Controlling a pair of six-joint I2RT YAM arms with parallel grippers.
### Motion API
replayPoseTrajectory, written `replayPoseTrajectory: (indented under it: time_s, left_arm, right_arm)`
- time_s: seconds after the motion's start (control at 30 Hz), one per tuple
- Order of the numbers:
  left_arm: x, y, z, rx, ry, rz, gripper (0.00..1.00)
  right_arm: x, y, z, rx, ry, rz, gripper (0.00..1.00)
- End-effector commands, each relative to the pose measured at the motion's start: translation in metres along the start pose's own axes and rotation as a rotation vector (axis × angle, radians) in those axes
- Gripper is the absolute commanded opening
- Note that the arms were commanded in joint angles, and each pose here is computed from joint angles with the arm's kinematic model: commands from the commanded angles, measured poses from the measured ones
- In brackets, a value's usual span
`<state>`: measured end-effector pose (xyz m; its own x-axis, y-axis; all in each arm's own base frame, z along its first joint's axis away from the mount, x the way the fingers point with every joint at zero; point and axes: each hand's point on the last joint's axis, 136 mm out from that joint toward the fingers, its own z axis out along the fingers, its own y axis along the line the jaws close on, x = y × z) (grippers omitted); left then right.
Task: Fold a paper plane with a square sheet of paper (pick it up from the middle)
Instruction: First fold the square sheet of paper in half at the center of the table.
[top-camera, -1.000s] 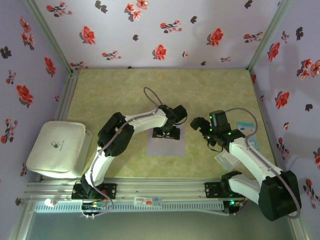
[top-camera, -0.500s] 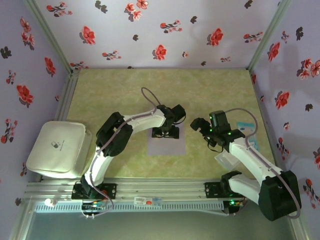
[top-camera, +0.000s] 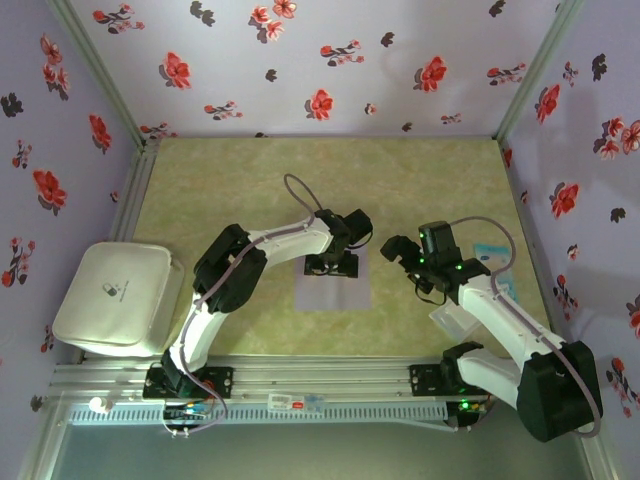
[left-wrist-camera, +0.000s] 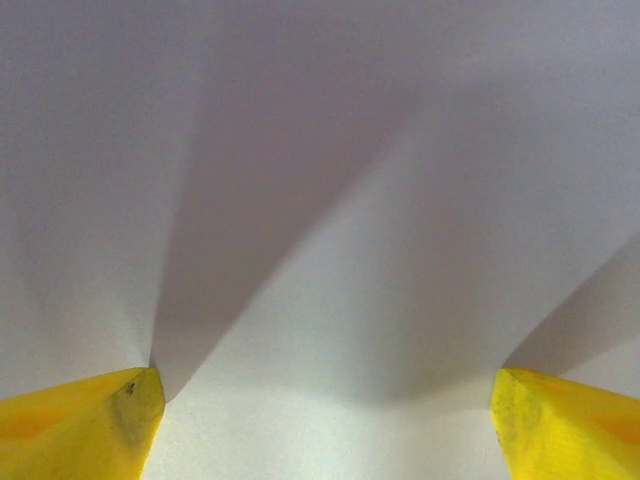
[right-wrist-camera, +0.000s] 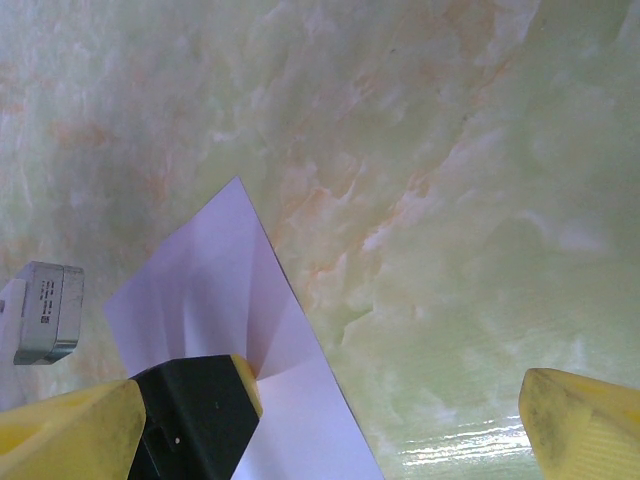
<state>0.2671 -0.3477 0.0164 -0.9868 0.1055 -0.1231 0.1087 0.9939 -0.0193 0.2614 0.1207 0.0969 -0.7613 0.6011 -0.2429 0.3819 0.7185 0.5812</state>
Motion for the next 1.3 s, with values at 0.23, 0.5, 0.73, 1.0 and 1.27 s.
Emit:
replayPoseTrajectory:
  time_s: [0.23,0.5,0.73,1.0,1.27]
  left_arm:
    - [0.017,0.014,0.031,-0.082,0.066,0.008,0.81]
    - [0.01,0.007,0.02,-0.049,0.03,0.028,0.67]
    - [-0.002,0.003,0.005,-0.023,-0.044,0.049,0.47]
    - [-0.011,0.002,-0.012,0.011,-0.106,0.043,0.45]
    - [-0.019,0.011,-0.026,0.029,-0.199,0.005,0.37]
  right_arm:
    - [-0.003,-0.005,0.0,0.022,-0.018,0.01,0.97]
    - [-0.003,-0.005,0.0,0.023,-0.018,0.01,0.97]
    - [-0.003,-0.005,0.001,0.023,-0.013,0.012,0.97]
    - [-0.004,-0.004,0.0,0.024,-0.017,0.019,0.97]
    - [-0.005,-0.003,-0.002,0.026,-0.021,0.022,0.97]
